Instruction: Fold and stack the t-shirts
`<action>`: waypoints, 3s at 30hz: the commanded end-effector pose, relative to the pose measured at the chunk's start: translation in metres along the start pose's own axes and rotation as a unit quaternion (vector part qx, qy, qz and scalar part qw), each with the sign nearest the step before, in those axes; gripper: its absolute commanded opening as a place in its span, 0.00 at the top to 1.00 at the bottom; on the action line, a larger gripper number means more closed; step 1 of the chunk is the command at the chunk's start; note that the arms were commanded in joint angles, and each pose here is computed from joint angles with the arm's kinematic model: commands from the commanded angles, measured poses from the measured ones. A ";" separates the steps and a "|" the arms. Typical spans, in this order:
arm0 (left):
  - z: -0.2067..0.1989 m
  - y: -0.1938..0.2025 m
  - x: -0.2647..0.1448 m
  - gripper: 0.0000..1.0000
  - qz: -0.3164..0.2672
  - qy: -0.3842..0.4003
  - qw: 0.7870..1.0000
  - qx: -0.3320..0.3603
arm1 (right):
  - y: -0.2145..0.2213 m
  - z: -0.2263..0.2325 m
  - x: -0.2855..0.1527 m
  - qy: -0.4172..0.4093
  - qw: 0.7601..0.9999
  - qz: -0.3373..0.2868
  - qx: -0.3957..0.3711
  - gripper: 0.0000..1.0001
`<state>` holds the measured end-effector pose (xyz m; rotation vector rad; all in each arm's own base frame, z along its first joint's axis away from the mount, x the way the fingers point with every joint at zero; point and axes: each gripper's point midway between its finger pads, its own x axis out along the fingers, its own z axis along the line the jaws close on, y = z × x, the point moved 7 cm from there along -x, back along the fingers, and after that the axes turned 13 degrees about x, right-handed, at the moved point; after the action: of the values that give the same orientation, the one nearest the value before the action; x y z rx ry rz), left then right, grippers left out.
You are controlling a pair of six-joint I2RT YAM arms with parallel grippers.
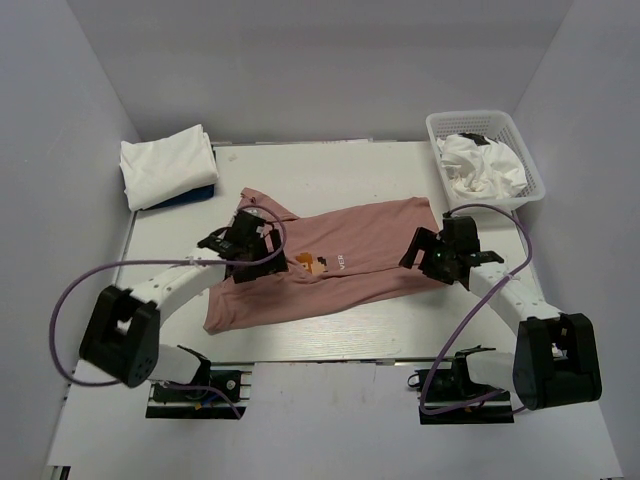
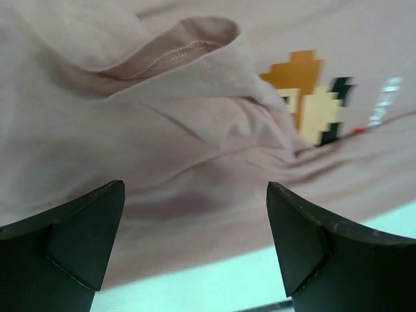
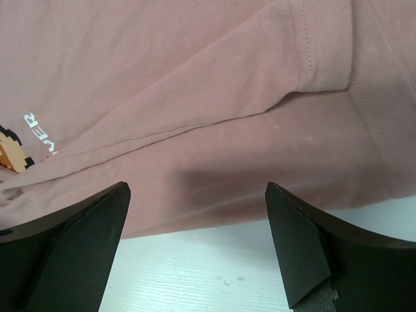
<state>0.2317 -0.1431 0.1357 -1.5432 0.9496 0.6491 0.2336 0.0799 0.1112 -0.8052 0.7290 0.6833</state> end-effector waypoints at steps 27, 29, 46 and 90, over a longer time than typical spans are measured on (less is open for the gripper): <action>-0.033 -0.093 0.070 0.00 -0.009 -0.087 0.993 0.073 | -0.003 0.005 0.001 -0.017 0.999 -0.021 -0.023 0.10; -0.029 -0.089 0.053 0.00 -0.021 -0.088 0.994 0.061 | -0.005 0.006 0.000 -0.019 0.999 -0.026 -0.026 0.10; 0.039 0.055 0.040 0.00 0.075 -0.174 0.978 -0.085 | 0.022 -0.015 0.021 0.041 0.999 0.015 -0.016 0.10; 0.109 -0.203 0.095 0.06 -0.064 -0.272 0.945 -0.168 | -0.071 0.105 -0.018 -0.081 0.981 -0.170 -0.038 0.10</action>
<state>0.4491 -0.0468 0.1229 -1.5292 0.3004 1.2194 0.2964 0.1272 0.1868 -0.8672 0.4542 0.5249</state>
